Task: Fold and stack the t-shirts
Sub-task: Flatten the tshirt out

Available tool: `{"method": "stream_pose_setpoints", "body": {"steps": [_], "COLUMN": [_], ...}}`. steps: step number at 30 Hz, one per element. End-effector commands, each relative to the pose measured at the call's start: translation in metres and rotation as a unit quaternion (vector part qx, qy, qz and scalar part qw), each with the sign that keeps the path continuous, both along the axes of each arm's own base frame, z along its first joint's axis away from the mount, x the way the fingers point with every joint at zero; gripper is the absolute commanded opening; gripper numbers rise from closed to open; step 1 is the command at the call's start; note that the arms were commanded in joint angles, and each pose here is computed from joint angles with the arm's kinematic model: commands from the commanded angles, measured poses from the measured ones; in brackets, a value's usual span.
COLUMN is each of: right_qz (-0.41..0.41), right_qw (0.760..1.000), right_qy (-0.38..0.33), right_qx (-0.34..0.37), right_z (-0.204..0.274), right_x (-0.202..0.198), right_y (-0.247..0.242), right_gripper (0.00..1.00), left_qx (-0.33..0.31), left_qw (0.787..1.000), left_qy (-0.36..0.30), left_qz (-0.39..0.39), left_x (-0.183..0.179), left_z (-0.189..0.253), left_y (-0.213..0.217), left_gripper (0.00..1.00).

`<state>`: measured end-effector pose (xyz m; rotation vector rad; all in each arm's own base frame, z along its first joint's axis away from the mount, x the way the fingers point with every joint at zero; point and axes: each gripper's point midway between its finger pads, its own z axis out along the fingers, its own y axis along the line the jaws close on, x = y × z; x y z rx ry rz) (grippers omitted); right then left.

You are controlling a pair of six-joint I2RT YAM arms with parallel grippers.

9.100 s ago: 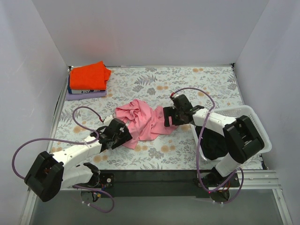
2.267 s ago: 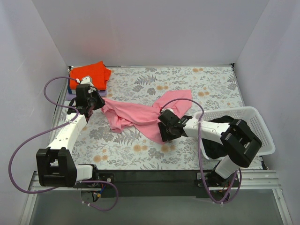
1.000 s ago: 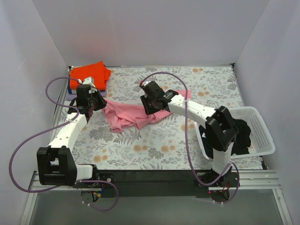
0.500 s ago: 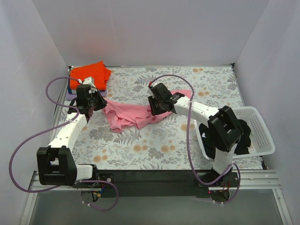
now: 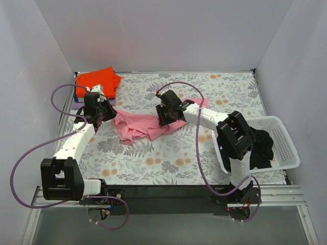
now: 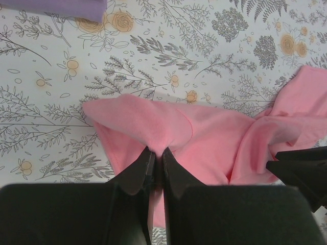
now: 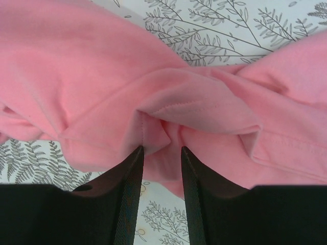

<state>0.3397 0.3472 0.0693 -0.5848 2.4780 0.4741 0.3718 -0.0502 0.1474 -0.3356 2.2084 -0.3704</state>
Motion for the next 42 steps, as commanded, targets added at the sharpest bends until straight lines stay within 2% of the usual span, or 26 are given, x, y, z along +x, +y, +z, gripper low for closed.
{"method": "stream_pose_setpoints", "body": {"steps": [1, 7, 28, 40, 42], "right_qz": [0.019, 0.034, 0.010, 0.007, 0.005], "right_qw": [0.999, 0.997, 1.000, 1.000, 1.000], "right_qy": [-0.024, -0.028, 0.002, 0.000, -0.004], "right_qx": [0.034, 0.056, 0.017, 0.023, 0.024], "right_z": [0.019, 0.027, -0.010, -0.003, 0.003], "right_x": [0.013, 0.011, -0.004, -0.003, -0.004], "right_y": [0.024, 0.041, 0.018, 0.018, 0.016], "right_gripper": [0.42, 0.42, 0.41, 0.13, 0.05], "left_qx": [0.001, -0.001, 0.000, -0.001, -0.001], "left_qw": [1.000, 1.000, 1.000, 1.000, 1.000], "left_qy": [0.001, 0.001, -0.002, -0.002, -0.002], "left_qz": [-0.002, -0.003, -0.002, -0.002, -0.003], "left_x": [0.000, 0.000, 0.000, 0.000, 0.000], "left_z": [0.000, 0.000, 0.002, 0.002, 0.002], "left_y": [0.001, 0.000, 0.001, 0.001, 0.000], "left_gripper": [0.00, 0.00, 0.00, 0.00, 0.00]}}
